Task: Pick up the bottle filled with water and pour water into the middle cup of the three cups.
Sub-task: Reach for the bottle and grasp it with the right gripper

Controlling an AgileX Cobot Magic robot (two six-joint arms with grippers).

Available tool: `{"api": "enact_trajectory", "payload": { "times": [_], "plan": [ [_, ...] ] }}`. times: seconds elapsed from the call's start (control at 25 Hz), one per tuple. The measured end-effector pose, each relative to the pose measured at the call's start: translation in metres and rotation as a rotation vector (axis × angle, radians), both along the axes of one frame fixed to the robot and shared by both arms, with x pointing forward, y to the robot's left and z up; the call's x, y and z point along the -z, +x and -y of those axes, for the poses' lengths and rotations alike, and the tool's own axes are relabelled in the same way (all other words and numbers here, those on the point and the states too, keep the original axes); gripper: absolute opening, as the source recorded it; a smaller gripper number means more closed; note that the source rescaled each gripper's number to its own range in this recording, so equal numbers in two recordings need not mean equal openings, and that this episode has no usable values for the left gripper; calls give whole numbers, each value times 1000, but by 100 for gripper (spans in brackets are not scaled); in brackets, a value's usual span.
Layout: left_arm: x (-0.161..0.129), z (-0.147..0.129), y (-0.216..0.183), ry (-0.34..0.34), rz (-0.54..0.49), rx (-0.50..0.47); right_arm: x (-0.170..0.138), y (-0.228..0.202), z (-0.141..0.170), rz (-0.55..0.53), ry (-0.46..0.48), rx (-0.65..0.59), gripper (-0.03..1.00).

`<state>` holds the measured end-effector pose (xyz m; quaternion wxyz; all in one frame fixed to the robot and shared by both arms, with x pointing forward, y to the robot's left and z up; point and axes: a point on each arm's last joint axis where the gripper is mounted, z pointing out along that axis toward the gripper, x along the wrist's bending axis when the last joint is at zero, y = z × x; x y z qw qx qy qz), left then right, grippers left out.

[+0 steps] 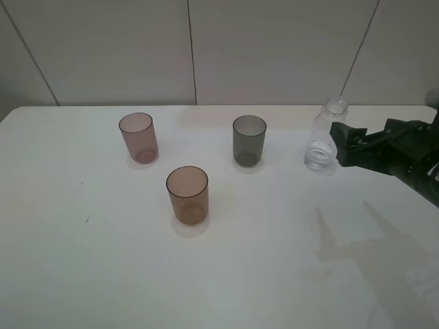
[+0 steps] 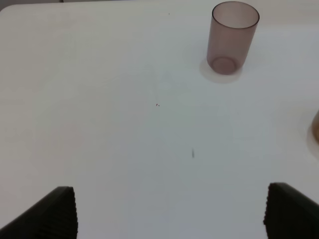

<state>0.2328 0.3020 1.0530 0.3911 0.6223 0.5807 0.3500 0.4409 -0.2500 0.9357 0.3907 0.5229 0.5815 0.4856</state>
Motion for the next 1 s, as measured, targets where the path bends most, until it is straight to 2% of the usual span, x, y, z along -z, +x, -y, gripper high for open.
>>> {"api": "enact_trajectory", "payload": {
  "times": [0.08,0.32,0.64,1.0],
  "plan": [
    [0,0,0,0,0,0,10,4,-2,36,10,-4,82],
    [0,0,0,0,0,0,43,22,-8,-59,13,-3,82],
    [0,0,0,0,0,0,57,58,-12,-45,1,62,82],
    [0,0,0,0,0,0,78,70,-14,-87,-11,75,82]
  ]
}}
